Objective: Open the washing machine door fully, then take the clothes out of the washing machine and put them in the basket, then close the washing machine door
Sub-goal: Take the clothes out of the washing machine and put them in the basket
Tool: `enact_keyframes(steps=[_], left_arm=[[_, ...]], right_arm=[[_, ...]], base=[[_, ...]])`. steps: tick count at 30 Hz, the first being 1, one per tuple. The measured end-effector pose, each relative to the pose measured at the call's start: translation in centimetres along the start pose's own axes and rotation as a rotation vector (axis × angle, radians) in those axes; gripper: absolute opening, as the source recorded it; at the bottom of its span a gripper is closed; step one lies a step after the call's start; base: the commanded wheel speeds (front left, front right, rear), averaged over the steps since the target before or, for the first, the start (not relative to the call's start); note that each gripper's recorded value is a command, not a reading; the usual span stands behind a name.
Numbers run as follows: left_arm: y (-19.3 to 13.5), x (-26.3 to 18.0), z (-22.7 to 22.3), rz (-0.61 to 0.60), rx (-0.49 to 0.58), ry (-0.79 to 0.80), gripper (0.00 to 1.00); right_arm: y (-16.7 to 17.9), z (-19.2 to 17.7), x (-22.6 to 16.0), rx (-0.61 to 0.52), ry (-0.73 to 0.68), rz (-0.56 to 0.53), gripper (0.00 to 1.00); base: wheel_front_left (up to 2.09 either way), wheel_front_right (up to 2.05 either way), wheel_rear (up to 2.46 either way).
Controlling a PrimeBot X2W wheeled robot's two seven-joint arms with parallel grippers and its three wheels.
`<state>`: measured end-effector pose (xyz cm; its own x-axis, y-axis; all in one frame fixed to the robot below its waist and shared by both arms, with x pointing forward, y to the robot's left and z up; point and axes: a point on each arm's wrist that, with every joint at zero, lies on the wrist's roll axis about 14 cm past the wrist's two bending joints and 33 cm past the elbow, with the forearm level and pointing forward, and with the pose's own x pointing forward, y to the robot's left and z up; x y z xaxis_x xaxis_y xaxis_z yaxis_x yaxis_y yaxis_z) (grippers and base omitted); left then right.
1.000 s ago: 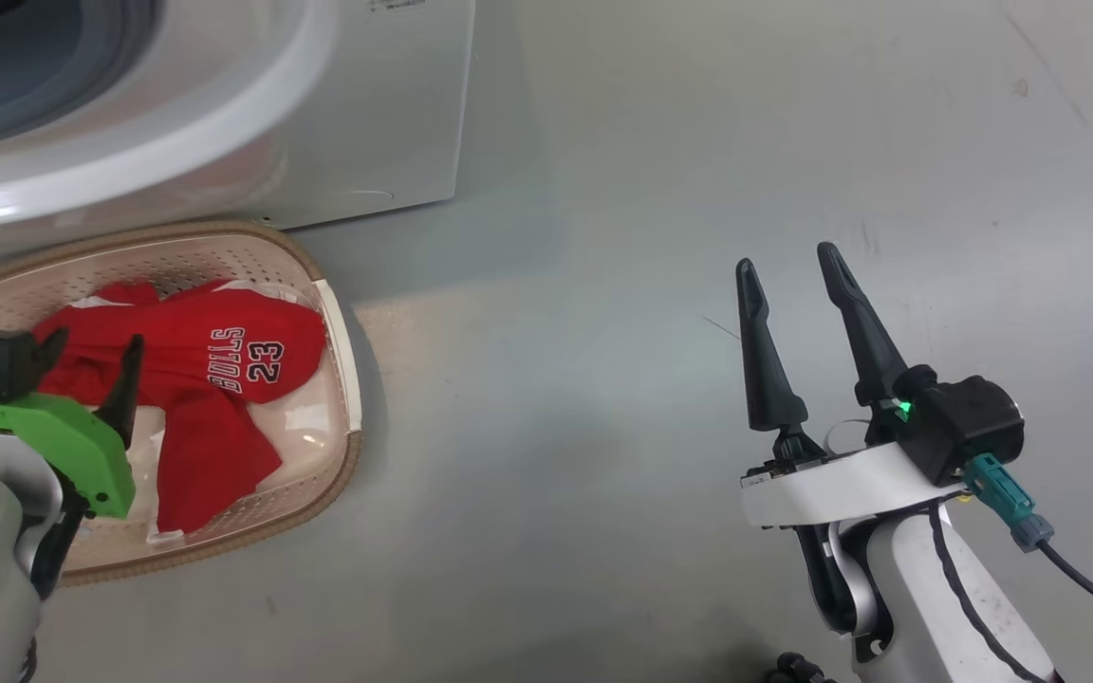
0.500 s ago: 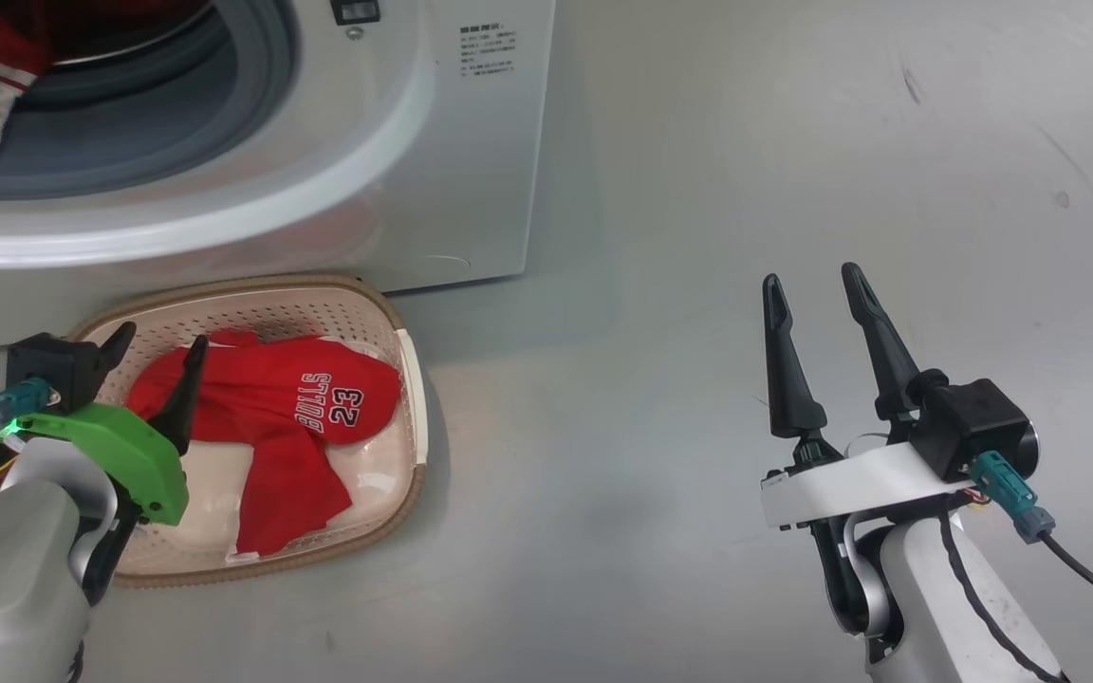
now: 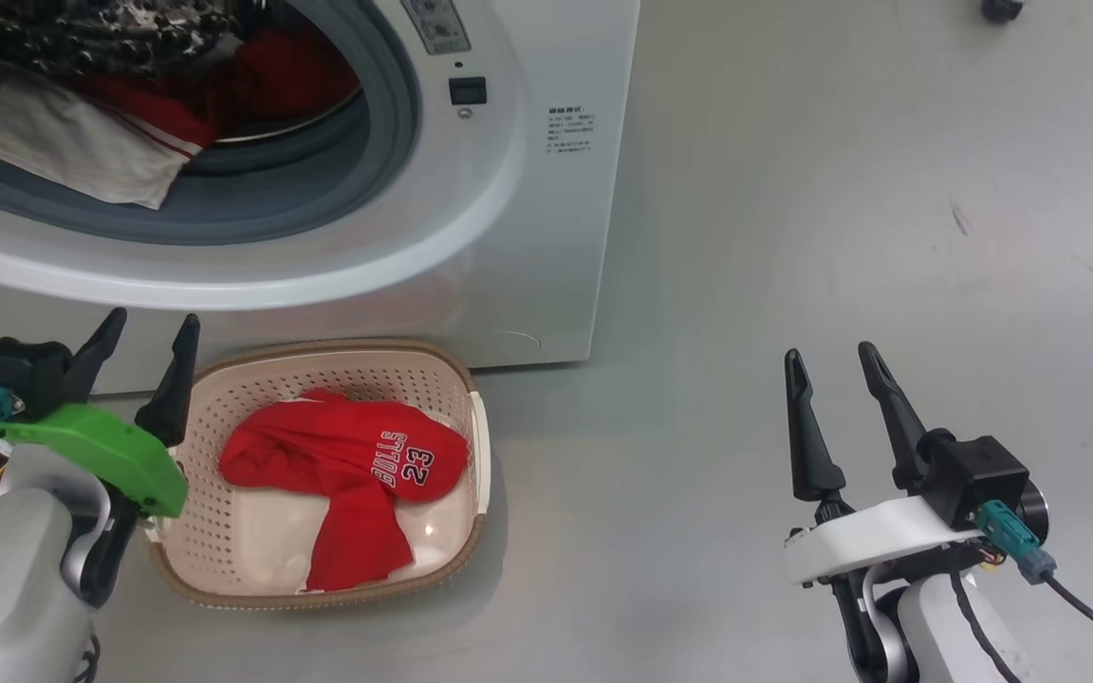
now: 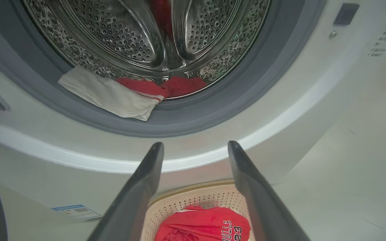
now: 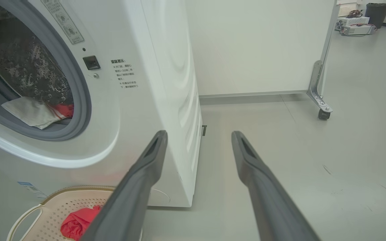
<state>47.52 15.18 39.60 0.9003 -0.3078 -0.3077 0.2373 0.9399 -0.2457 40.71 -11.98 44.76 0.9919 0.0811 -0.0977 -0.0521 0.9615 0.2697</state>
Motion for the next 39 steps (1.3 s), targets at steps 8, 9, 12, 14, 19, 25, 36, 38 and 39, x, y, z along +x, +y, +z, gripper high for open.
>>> enact_keyframes(steps=[8,9,12,14,19,25,36,38,39], left_arm=[[0.8,-4.2,3.6,0.046,0.000,-0.130,1.00],[0.9,-4.6,4.1,0.052,0.003,-0.148,1.00],[0.8,-5.7,5.2,0.064,0.019,-0.191,1.00],[0.9,-6.5,5.5,0.081,0.013,-0.213,1.00],[1.4,-8.4,5.3,0.129,-0.018,-0.248,1.00],[1.0,-9.4,5.9,0.142,-0.030,-0.294,1.00],[0.3,-11.2,4.7,0.161,-0.023,-0.303,1.00],[0.1,-11.4,4.4,0.161,-0.020,-0.302,1.00],[0.0,-11.5,4.3,0.162,-0.019,-0.301,1.00]], right_arm=[[1.5,1.4,-1.7,0.008,-0.035,0.059,1.00],[1.6,1.5,-1.9,0.008,-0.039,0.064,1.00],[1.8,1.8,-2.4,0.009,-0.048,0.073,1.00],[2.1,2.0,-2.8,0.010,-0.053,0.084,1.00],[2.1,2.5,-3.4,0.012,-0.067,0.090,1.00],[1.9,3.0,-3.5,0.014,-0.083,0.088,1.00],[1.6,3.1,-4.0,0.017,-0.088,0.085,1.00],[1.6,3.1,-4.0,0.017,-0.089,0.086,1.00],[1.7,3.1,-4.1,0.018,-0.088,0.089,1.00]], base=[[0.00,0.00,0.00],[0.00,0.00,0.00],[0.00,0.00,0.00],[0.00,0.00,0.00],[0.00,0.00,0.00],[0.00,0.00,0.00],[0.00,0.00,0.00],[0.00,0.00,0.00],[0.00,0.00,0.00]])
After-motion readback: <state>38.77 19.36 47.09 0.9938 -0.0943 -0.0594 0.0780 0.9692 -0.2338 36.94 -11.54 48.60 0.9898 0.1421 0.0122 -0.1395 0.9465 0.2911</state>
